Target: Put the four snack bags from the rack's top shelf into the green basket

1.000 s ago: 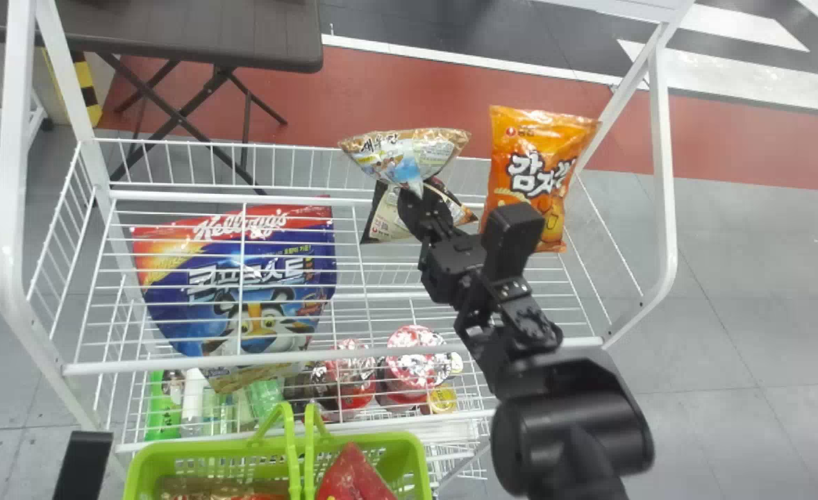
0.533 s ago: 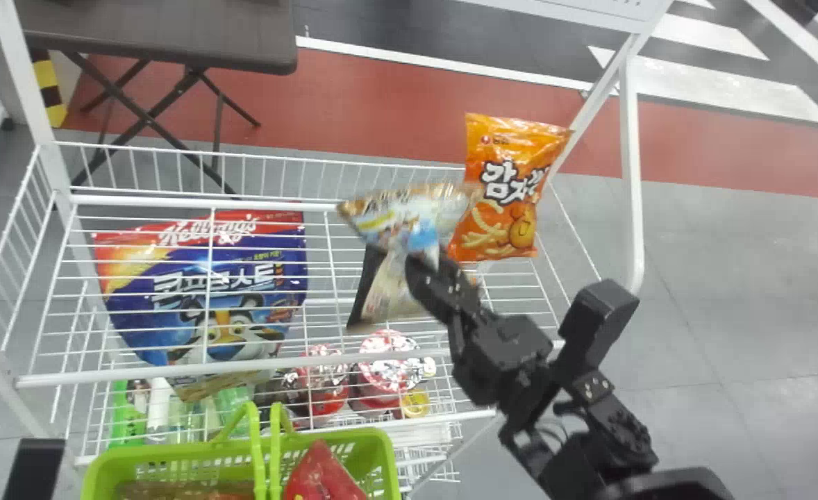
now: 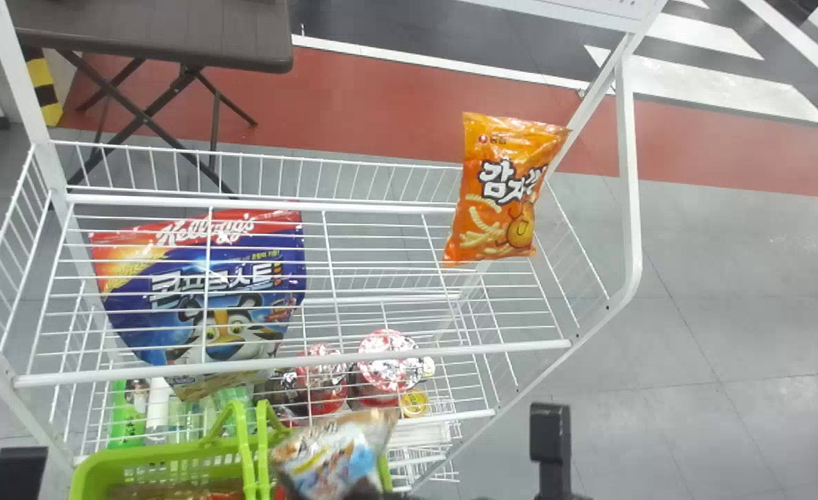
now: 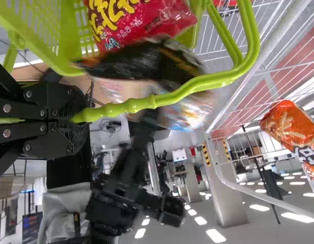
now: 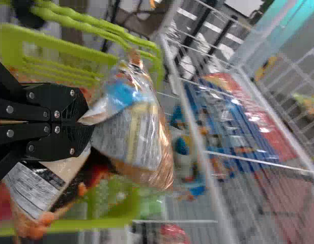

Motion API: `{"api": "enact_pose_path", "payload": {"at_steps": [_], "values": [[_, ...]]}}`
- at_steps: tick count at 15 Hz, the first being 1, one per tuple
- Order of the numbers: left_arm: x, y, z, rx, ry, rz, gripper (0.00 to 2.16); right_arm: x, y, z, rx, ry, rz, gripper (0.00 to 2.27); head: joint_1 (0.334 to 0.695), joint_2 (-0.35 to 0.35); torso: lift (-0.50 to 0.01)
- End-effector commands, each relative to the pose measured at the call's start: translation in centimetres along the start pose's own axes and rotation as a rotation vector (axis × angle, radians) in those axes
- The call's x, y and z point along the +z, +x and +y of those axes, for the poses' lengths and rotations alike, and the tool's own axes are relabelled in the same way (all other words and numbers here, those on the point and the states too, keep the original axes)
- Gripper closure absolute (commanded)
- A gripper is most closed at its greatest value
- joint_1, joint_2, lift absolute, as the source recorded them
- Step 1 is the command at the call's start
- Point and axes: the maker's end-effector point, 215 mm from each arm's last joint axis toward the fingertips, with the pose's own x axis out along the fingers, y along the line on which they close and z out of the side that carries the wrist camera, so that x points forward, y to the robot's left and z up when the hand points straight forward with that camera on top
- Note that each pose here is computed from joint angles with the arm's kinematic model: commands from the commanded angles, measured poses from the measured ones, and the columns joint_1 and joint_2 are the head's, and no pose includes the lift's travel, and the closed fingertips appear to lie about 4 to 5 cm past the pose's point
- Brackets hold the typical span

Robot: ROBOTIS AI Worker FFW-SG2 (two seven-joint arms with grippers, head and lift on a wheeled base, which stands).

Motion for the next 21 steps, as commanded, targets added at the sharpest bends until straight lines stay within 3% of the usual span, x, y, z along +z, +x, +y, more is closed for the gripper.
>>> {"api": "enact_pose_path", "payload": {"at_steps": [1, 4, 5, 6, 8, 9, 13, 15, 17, 19, 21], "values": [[-0.1, 0.3, -0.3, -0.009, 0.003, 0.006, 2.15, -3.1, 1.7, 1.8, 0.056, 0.042, 0.069, 2.23, 0.695, -0.350, 0.000], [-0.6, 0.3, -0.7, -0.017, 0.001, 0.011, 2.15, -4.9, 4.5, 4.3, 0.109, 0.010, 0.101, 2.23, 0.695, -0.350, 0.000], [-0.8, 0.4, -0.9, -0.020, 0.004, 0.013, 2.15, -5.3, 5.2, 4.4, 0.103, -0.003, 0.111, 2.22, 0.695, -0.294, 0.000], [-0.9, 0.3, -1.1, -0.021, 0.005, 0.013, 2.15, -5.3, 5.8, 4.0, 0.090, -0.013, 0.110, 1.95, 0.695, -0.260, 0.000], [-1.1, 0.1, -1.1, -0.020, 0.004, 0.012, 2.15, -4.1, 5.8, 2.5, 0.036, -0.051, 0.077, 0.08, 0.695, -0.219, 0.000], [-1.1, 0.1, -1.2, -0.020, 0.004, 0.012, 2.15, -3.7, 5.5, 1.6, 0.010, -0.064, 0.069, 0.00, 0.695, -0.215, 0.000], [-1.2, 0.4, -1.4, -0.024, 0.008, 0.018, 2.15, -0.1, 3.9, -0.7, -0.062, -0.118, -0.012, 0.06, 0.695, -0.276, 0.000], [-1.5, 0.8, -1.5, -0.025, 0.011, 0.027, 2.15, 8.4, 1.7, -1.7, -0.133, -0.288, -0.268, 0.06, 0.695, -0.339, 0.000], [-2.0, 1.4, -1.7, -0.031, 0.016, 0.039, 2.15, 17.5, -1.8, -2.1, -0.275, -0.488, -0.546, 0.06, 0.695, -0.350, 0.000], [-2.6, 2.0, -1.9, -0.031, 0.022, 0.060, 2.15, 24.3, -4.2, -2.9, -0.394, -0.591, -0.735, 0.06, 0.695, -0.350, 0.000], [-2.8, 2.3, -1.9, -0.020, 0.034, 0.073, 2.15, 29.3, -5.0, -4.6, -0.488, -0.630, -0.844, 0.05, 0.695, -0.350, 0.000]]}}
